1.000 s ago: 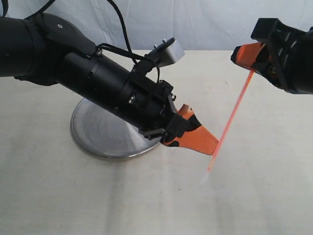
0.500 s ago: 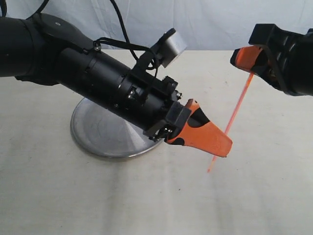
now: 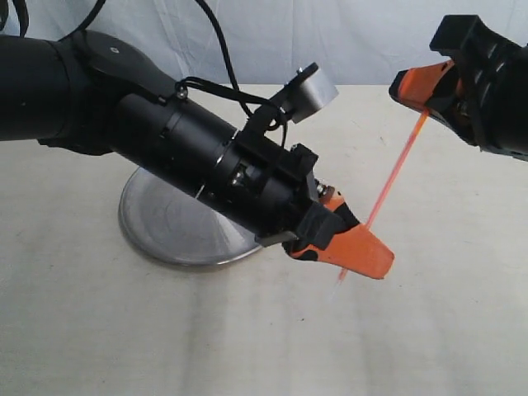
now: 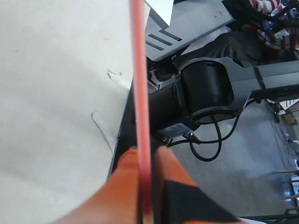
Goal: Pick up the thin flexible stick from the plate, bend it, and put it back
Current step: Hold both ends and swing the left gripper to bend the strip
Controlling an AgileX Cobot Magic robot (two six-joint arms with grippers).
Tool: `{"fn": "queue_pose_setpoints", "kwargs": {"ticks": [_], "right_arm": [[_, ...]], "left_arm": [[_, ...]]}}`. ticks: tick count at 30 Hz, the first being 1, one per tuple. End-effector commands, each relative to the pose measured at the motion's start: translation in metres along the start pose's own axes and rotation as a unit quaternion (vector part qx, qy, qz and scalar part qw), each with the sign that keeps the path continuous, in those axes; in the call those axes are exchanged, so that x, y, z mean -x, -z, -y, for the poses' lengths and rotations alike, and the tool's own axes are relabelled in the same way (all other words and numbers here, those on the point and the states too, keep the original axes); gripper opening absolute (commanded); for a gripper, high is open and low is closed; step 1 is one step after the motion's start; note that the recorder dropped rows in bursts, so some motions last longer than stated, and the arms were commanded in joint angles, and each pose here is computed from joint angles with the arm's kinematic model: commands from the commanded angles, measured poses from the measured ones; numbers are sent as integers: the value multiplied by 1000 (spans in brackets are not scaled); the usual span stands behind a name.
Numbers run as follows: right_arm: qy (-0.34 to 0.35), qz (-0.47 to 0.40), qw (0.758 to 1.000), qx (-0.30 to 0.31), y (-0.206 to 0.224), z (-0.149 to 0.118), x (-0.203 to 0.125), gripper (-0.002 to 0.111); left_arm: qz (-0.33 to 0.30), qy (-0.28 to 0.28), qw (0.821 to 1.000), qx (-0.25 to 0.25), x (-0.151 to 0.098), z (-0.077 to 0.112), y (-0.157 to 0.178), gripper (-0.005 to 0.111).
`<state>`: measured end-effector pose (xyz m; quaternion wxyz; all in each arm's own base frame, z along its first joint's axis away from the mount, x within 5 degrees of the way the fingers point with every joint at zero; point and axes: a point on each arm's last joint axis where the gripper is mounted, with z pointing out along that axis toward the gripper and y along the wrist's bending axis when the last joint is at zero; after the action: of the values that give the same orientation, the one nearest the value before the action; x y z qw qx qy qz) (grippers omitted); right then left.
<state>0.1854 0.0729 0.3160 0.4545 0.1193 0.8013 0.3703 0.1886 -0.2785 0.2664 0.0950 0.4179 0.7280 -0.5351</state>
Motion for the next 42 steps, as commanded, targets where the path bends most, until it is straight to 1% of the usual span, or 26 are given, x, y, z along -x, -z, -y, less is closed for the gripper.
{"fn": "queue_pose_setpoints", "kwargs": {"ticks": [1, 3, 6, 8, 10, 11, 14, 17, 18, 19, 21, 22, 23, 25, 26, 27, 28, 30, 31, 33, 35, 38, 42], "right_arm": [[12, 12, 1000, 15, 10, -6, 2, 0], [30, 0, 999, 27, 16, -10, 0, 0], [68, -41, 995, 52, 23, -16, -9, 0], [88, -67, 992, 61, 26, -17, -15, 0], [113, -82, 988, 59, 29, -17, -18, 0], [133, -79, 987, 50, 31, -16, -18, 0], [162, -58, 985, 20, 31, -10, -13, 0], [177, -34, 984, -13, 28, -5, -8, 0], [196, -21, 980, -31, 24, -1, -4, 0], [205, -18, 978, -39, 20, 2, -3, 0], [206, -47, 976, -57, 6, 10, -5, 0], [198, -90, 974, -66, -5, 17, -12, 0], [188, -112, 974, -65, -8, 18, -16, 0], [173, -151, 971, -59, -10, 19, -23, 0], [173, -156, 971, -52, -6, 17, -24, 0], [177, -149, 972, -44, 1, 13, -24, 0], [179, -138, 973, -34, 8, 9, -23, 0], [183, -108, 977, -13, 24, -1, -20, 0], [184, -95, 978, -4, 31, -5, -19, 0], [188, -73, 979, 5, 40, -9, -17, 0], [192, -53, 980, 10, 45, -12, -15, 0], [196, -26, 980, 7, 47, -12, -11, 0], [210, 18, 977, -11, 43, -10, -1, 0]], "left_arm": [[-5, -19, 999, 30, -1, -3, 1, 0], [9, 8, 999, 52, 2, -7, 1, 0], [31, 20, 996, 82, 6, -13, 2, 0], [41, 30, 994, 94, 7, -15, 2, 0], [45, 33, 994, 94, 8, -15, 3, 0], [43, 35, 995, 84, 8, -12, 3, 0], [36, 33, 997, 60, 7, -4, 4, 0], [33, 21, 998, 40, 7, 8, 10, 0], [34, 18, 999, 25, 7, 20, 15, 0], [38, 13, 999, 16, 8, 26, 18, 0], [63, 1, 998, 3, 12, 43, 28, 0], [88, -14, 996, 20, 15, 50, 35, 0], [96, -21, 995, 35, 16, 51, 38, 0], [127, -47, 985, 103, 21, 47, 46, 0], [135, -63, 976, 158, 23, 39, 49, 0], [134, -68, 968, 202, 24, 31, 51, 0], [122, -64, 962, 236, 22, 21, 51, 0], [70, -60, 956, 278, 15, 3, 47, 0], [48, -50, 957, 280, 11, -3, 43, 0], [25, -36, 962, 271, 7, -10, 36, 0], [8, -18, 969, 248, 3, -11, 29, 0], [-16, -24, 976, 217, -2, -2, 17, 0], [-41, -28, 985, 163, -8, 16, 0, 0]]}}
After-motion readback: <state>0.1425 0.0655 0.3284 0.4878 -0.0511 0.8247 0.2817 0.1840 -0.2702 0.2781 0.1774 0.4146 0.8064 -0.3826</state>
